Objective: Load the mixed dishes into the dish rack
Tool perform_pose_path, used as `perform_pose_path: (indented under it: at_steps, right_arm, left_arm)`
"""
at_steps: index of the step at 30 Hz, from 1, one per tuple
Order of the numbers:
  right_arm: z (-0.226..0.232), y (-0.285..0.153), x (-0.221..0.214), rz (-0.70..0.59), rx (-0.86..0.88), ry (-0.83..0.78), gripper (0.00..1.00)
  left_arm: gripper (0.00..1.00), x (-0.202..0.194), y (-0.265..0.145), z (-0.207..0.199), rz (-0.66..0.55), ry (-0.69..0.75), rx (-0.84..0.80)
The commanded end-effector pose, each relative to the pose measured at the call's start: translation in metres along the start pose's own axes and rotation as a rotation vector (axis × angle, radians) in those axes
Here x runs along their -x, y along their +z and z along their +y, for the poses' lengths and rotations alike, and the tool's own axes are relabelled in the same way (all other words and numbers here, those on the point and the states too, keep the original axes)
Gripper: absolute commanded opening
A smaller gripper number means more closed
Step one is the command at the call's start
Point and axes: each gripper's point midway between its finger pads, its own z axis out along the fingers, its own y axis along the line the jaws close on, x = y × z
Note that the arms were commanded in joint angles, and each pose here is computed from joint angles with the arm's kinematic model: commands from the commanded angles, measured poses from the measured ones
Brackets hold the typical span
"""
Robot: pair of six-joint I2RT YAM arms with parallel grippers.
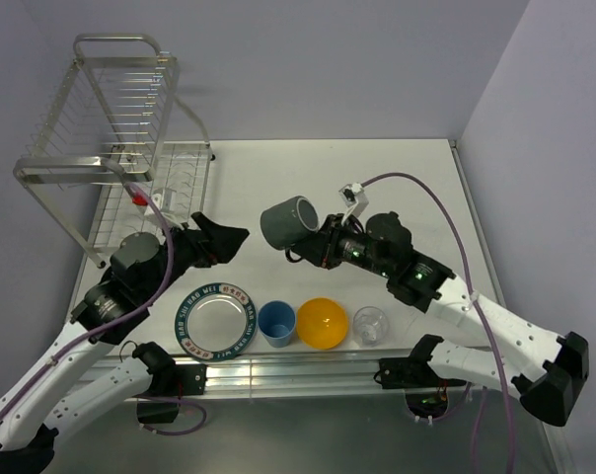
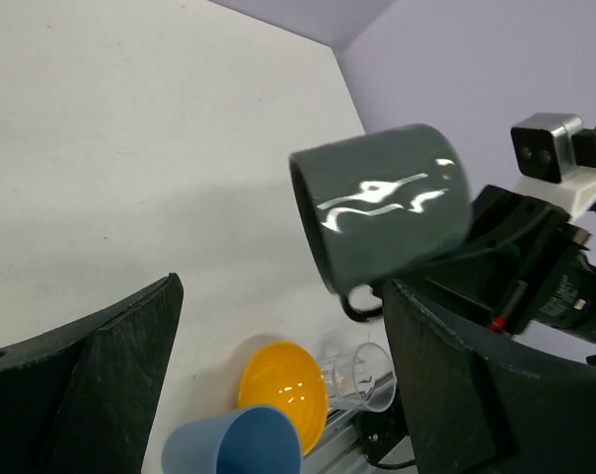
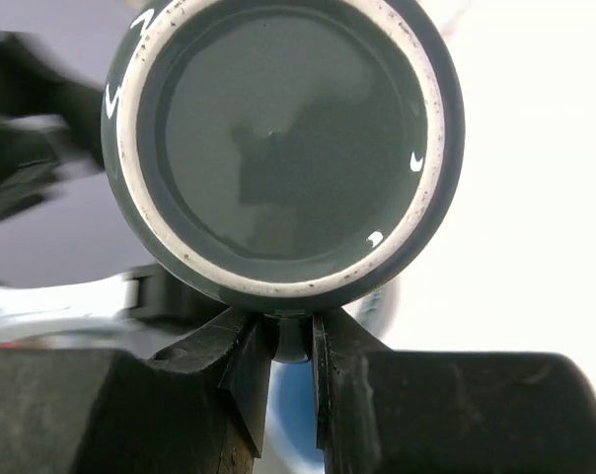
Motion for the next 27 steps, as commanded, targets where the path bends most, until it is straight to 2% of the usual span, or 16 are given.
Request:
perform_pose_path:
  at_steps: [1, 5, 6, 8, 9, 11, 12, 16, 17, 21, 26, 27]
  right_arm:
    - [0.016, 0.017, 0.058, -0.145, -0.004, -0.263, 0.00]
    - [0.020, 0.054, 0.076, -0.145, 0.002, -0.404, 0.00]
    - [0.010, 0.073, 0.068, -0.107, -0.012, -0.422, 0.00]
    - [0.017, 0.090, 0.081, -0.111, 0.003, -0.487, 0.00]
    - [0.004, 0.111, 0.071, -0.063, -0.017, -0.495, 0.00]
    - [0.011, 0.129, 0.086, -0.070, -0.011, -0.558, 0.00]
    - [-0.004, 0.150, 0.076, -0.024, -0.029, -0.595, 0.00]
    - [-0.005, 0.192, 0.083, -0.003, -0.010, -0.687, 0.00]
    - [0.007, 0.199, 0.092, -0.023, 0.017, -0.706, 0.00]
    - [-0.007, 0.241, 0.084, 0.028, 0.024, -0.779, 0.00]
    - [0.014, 0.271, 0.095, 0.028, 0.078, -0.875, 0.00]
    - [0.005, 0.284, 0.082, 0.063, 0.088, -0.872, 0.00]
  left_arm:
    - [0.88, 0.032, -0.024, -0.006, -0.071, -0.011, 0.053]
    - [0.86, 0.064, -0.048, -0.029, -0.143, 0.009, -0.004]
    - [0.86, 0.080, -0.059, -0.040, -0.183, 0.012, -0.025]
    - [0.86, 0.096, -0.068, -0.048, -0.228, 0.048, -0.042]
    - [0.87, 0.112, -0.076, -0.055, -0.277, 0.052, -0.047]
    - [0.87, 0.123, -0.081, -0.060, -0.314, 0.083, -0.055]
    - [0.87, 0.132, -0.085, -0.066, -0.345, 0.085, -0.075]
    - [0.88, 0.144, -0.096, -0.081, -0.416, 0.092, -0.159]
    - [0.88, 0.146, -0.099, -0.083, -0.431, 0.097, -0.174]
    - [0.88, 0.147, -0.109, -0.086, -0.470, 0.106, -0.218]
    - [0.88, 0.141, -0.107, -0.082, -0.454, 0.117, -0.219]
    - [0.88, 0.139, -0.107, -0.082, -0.456, 0.114, -0.227]
